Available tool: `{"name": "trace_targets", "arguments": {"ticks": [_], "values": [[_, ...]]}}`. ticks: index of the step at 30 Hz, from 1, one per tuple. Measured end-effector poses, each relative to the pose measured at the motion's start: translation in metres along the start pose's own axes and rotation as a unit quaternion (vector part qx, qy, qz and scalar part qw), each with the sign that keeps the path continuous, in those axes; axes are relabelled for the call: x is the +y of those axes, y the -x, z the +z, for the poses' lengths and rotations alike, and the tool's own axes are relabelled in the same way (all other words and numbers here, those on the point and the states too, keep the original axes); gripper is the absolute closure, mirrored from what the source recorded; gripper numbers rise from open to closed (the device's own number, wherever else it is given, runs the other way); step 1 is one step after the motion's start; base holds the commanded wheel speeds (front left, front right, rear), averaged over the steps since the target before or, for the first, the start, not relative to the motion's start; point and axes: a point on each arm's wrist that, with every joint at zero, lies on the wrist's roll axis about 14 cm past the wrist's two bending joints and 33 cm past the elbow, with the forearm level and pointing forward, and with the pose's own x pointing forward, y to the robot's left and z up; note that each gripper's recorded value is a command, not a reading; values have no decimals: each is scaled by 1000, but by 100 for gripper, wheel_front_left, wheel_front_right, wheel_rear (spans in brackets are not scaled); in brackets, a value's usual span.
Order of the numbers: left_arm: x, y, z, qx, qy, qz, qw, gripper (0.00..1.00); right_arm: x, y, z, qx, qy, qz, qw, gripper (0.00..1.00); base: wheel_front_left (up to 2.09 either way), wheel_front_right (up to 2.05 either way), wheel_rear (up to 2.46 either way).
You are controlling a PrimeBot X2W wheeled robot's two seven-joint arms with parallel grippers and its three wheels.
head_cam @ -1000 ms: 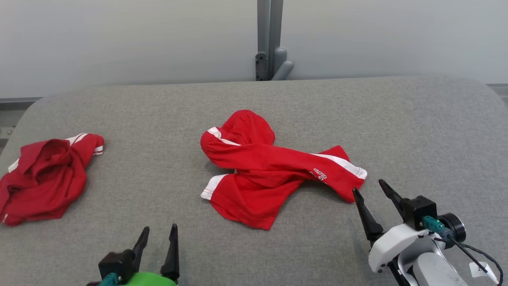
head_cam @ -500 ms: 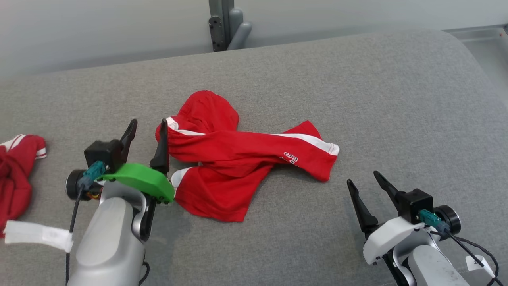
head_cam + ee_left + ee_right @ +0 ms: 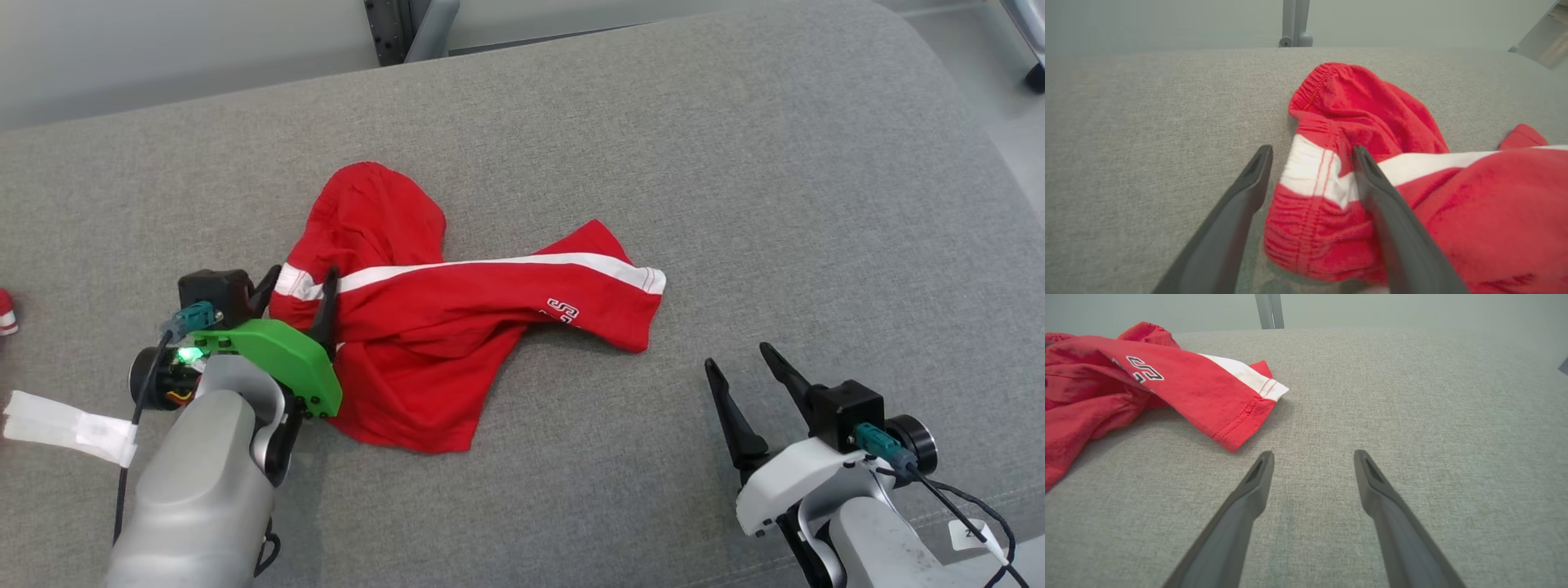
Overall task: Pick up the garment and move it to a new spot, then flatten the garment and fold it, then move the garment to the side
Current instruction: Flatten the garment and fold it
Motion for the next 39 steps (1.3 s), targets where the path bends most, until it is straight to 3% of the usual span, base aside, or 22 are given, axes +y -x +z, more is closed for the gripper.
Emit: {"name": "trace_targets", "arguments": {"ticks": [1,2,3,4,8,13,21,26,29,32,34,38,39], "values": [[-2,0,-3,6,0,-2,1000,0,1,-1,0,0,0,1,1000,0,0,0,0],[-2,1,-5,9,2,-2,1000,16,1,-2,1,-1,0,2,1000,0,0,0,0],[-2,0,-5,9,4,-3,1000,54,2,-3,1,-2,0,3,1000,0,0,0,0],[-3,0,-3,4,3,-5,1000,100,3,-4,2,-2,0,4,1000,0,0,0,0],[-4,-3,19,-33,-3,-11,999,100,6,-6,3,-4,-3,8,1000,0,0,0,0],[-37,-15,85,-113,-29,-59,991,100,8,-4,4,-6,-7,8,1000,0,0,0,0],[-126,-19,203,-246,-59,-152,955,100,7,6,0,-1,-22,-4,1000,0,0,0,0],[-143,-5,252,-308,-30,-147,939,100,-1,15,0,-4,-31,-22,999,0,0,0,0],[-146,4,252,-319,-19,-152,935,100,-5,20,-3,-1,-35,-29,999,0,0,0,0],[-136,6,232,-305,-8,-142,942,100,-5,20,-4,-1,-37,-31,999,0,0,0,0],[-103,9,182,-262,14,-102,960,100,3,19,-9,7,-39,-20,999,0,0,0,0],[-70,20,132,-219,39,-62,973,100,12,12,-8,6,-38,-5,999,0,0,0,0],[-48,32,97,-188,54,-32,980,100,20,8,-7,6,-34,7,999,0,0,0,0]]}}
